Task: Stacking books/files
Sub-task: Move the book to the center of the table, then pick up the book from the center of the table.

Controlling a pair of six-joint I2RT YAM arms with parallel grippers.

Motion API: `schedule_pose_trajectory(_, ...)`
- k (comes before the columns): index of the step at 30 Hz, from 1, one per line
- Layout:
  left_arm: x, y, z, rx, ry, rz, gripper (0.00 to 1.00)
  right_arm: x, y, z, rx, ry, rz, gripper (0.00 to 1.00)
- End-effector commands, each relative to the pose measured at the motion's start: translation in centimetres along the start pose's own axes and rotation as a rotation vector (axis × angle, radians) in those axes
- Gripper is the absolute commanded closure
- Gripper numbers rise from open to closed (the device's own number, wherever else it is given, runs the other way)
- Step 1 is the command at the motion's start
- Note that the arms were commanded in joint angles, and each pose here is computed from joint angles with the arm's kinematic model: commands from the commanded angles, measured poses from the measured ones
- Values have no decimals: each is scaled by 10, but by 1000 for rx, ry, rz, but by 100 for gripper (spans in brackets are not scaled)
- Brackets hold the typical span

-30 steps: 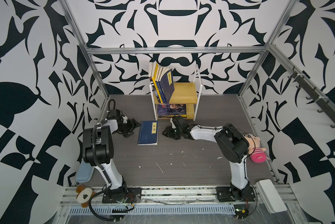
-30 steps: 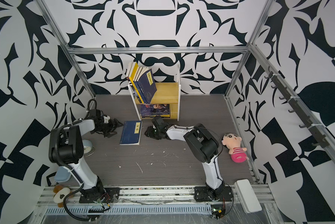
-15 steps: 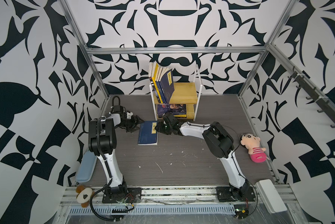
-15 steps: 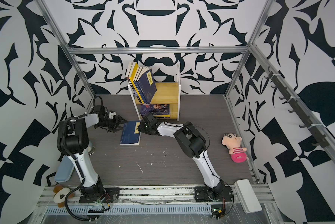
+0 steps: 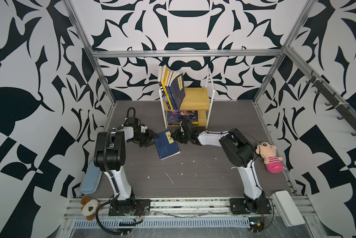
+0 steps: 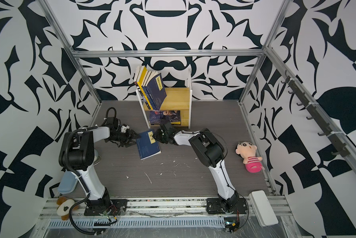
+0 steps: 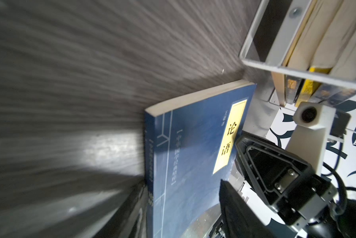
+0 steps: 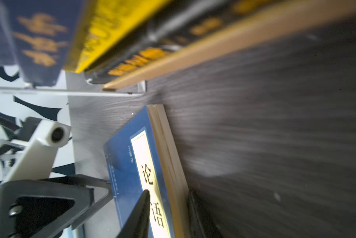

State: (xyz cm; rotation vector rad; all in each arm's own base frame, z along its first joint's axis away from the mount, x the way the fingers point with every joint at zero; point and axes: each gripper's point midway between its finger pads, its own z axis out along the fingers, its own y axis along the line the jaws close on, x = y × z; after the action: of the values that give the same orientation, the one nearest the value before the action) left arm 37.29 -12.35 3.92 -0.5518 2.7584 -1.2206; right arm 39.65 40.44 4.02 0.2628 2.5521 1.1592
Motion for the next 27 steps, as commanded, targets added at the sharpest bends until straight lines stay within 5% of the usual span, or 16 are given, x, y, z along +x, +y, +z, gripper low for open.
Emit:
schedule_pose_trajectory(1, 26, -3, 19, 26, 102, -37, 42, 41, 91, -25, -292, 157, -61, 68)
schedule_pose_trajectory(11, 26, 0, 21, 19, 102, -36, 44, 48, 104, -39, -328, 212, -52, 68)
schedule_pose_trajectory(17, 27, -1, 19, 15, 97, -25, 45, 50, 80, -30, -217, 225, -72, 70)
schedule_pose_trajectory(21, 26, -3, 17, 17, 87, -15, 45, 48, 61, -29, -112, 213, -103, 57)
schedule_pose_trajectory(27, 27, -2, 18, 15, 88, -19, 45, 47, 52, -28, -85, 219, -95, 51)
